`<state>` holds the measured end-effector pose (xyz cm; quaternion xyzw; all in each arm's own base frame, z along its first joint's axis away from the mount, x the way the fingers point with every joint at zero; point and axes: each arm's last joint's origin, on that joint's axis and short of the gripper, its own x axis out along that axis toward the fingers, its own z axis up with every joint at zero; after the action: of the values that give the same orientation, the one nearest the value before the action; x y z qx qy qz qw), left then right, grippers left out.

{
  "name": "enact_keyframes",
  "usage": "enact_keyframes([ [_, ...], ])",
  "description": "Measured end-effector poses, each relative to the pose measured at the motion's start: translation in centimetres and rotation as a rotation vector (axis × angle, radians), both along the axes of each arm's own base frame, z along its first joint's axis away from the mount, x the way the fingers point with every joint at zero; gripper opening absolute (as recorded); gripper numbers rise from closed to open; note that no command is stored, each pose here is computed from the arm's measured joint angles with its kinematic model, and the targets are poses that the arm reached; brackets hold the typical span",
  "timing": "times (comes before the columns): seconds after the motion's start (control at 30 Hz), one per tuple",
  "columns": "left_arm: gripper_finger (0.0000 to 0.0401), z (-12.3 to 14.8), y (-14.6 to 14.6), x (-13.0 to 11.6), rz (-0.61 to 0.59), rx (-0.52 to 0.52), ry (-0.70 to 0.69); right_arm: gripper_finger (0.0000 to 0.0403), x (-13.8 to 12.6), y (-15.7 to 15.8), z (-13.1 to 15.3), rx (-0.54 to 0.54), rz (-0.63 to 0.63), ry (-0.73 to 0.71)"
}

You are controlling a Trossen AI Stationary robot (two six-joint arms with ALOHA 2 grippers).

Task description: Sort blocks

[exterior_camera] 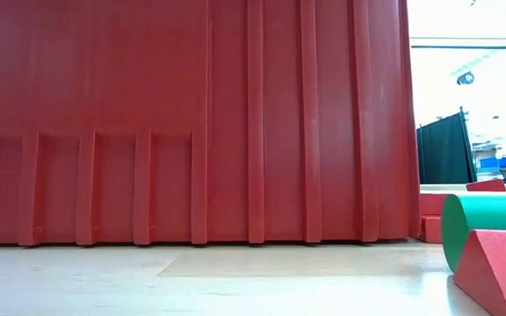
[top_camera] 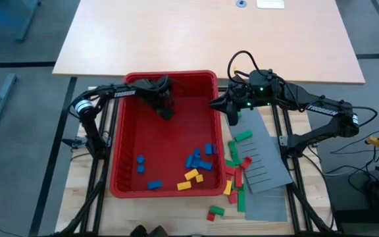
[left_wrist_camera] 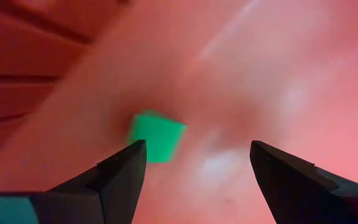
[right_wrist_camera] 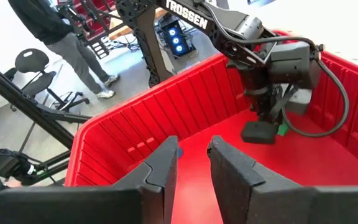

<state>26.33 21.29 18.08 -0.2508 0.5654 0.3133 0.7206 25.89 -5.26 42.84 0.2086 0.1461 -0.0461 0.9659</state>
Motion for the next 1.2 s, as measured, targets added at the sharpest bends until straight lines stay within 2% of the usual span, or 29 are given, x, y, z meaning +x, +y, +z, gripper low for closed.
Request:
enact_keyframes([
  [0.13, 0.0273, -0.8, -0.4, 0.4, -0.056, -0.116, -0.046, 0.0075, 0.0, 0.0, 0.0, 0.000, -0.001, 0.000],
  [0.23, 0.0273, -1.7, -0.7, 0.3, -0.062, -0.177, -0.009, 0.0073, 0.0, 0.0, 0.0, 0.000, -0.001, 0.000],
  [0.43, 0.0273, -2.5, -1.0, 0.3, -0.081, -0.208, 0.035, 0.0061, 0.0, 0.0, 0.0, 0.001, -0.002, 0.000],
  [0.57, 0.0273, -1.9, -1.0, 0.5, -0.090, -0.180, 0.011, 0.0057, 0.0, 0.0, 0.0, 0.001, -0.001, 0.000],
  [0.77, 0.0273, -0.5, -1.0, 0.6, -0.102, -0.071, 0.006, 0.0067, 0.0, 0.0, 0.0, 0.000, -0.002, 0.000],
  [1.2, 0.0273, -0.1, -0.3, 0.9, -0.065, 0.099, 0.039, 0.0073, 0.0, -0.1, 0.0, -0.017, -0.022, 0.004],
])
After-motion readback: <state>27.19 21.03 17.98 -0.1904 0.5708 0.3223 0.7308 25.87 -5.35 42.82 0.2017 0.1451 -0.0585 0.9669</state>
